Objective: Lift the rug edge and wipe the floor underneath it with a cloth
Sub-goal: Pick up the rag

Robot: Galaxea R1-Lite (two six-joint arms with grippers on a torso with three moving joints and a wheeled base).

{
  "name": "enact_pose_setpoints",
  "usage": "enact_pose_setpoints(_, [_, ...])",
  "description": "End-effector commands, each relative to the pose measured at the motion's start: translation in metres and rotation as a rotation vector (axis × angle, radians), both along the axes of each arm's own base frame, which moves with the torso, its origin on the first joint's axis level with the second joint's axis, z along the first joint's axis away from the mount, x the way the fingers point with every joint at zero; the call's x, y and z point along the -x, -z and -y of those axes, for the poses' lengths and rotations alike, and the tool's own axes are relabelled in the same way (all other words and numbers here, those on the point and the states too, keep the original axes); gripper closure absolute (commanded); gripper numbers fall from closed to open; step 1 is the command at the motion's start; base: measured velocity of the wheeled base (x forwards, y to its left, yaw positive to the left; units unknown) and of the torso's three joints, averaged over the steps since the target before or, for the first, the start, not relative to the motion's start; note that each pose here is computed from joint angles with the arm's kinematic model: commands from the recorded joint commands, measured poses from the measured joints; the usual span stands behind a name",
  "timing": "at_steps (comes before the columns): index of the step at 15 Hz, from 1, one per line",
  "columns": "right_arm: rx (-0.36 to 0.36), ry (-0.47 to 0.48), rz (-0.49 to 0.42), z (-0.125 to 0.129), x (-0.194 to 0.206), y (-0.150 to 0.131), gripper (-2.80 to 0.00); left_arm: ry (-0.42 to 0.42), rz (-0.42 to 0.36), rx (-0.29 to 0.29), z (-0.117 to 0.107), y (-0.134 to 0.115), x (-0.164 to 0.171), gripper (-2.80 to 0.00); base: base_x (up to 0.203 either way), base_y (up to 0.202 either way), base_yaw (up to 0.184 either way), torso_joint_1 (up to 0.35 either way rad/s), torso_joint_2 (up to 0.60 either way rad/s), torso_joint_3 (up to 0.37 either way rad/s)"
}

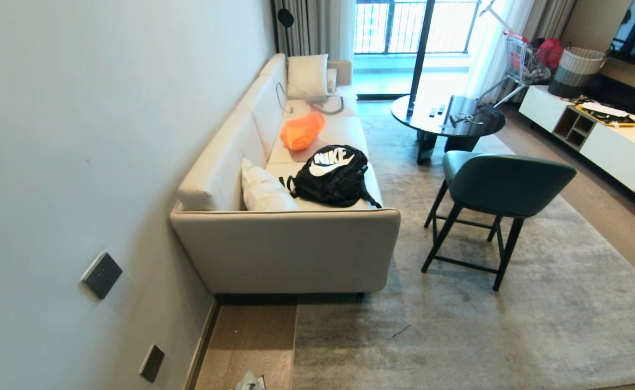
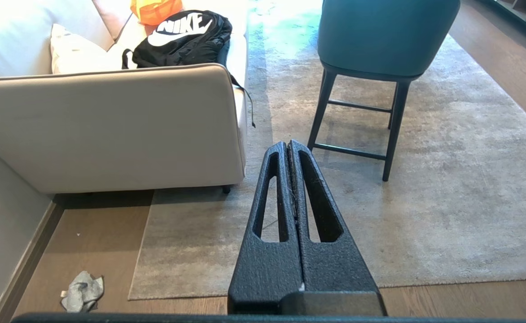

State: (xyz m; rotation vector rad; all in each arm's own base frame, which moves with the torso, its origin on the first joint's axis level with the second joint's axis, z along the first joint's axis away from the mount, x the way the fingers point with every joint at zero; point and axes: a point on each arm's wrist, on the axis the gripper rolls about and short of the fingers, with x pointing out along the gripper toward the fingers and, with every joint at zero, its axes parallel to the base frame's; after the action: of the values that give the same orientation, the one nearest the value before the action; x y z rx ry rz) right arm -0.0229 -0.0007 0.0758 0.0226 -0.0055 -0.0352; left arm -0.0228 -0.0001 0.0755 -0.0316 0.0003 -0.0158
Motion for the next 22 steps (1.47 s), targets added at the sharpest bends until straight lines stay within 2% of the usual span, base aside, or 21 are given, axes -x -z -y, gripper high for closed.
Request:
enact_pose_setpoints(1, [0.000, 0.000, 0.000, 0.0000, -0.0001, -0.0001, 0.00, 0.000, 0.000, 0.001, 0.0000, 0.0000, 0.0000, 0.00, 0.000, 0.000, 0.000, 0.000, 0.00, 0.000])
enact_pose_setpoints(22, [0.000, 0.000, 0.000, 0.0000, -0.0001, -0.0001, 0.00, 0.000, 0.000, 0.001, 0.0000, 0.0000, 0.0000, 0.00, 0.000, 0.000, 0.000, 0.000, 0.00, 0.000])
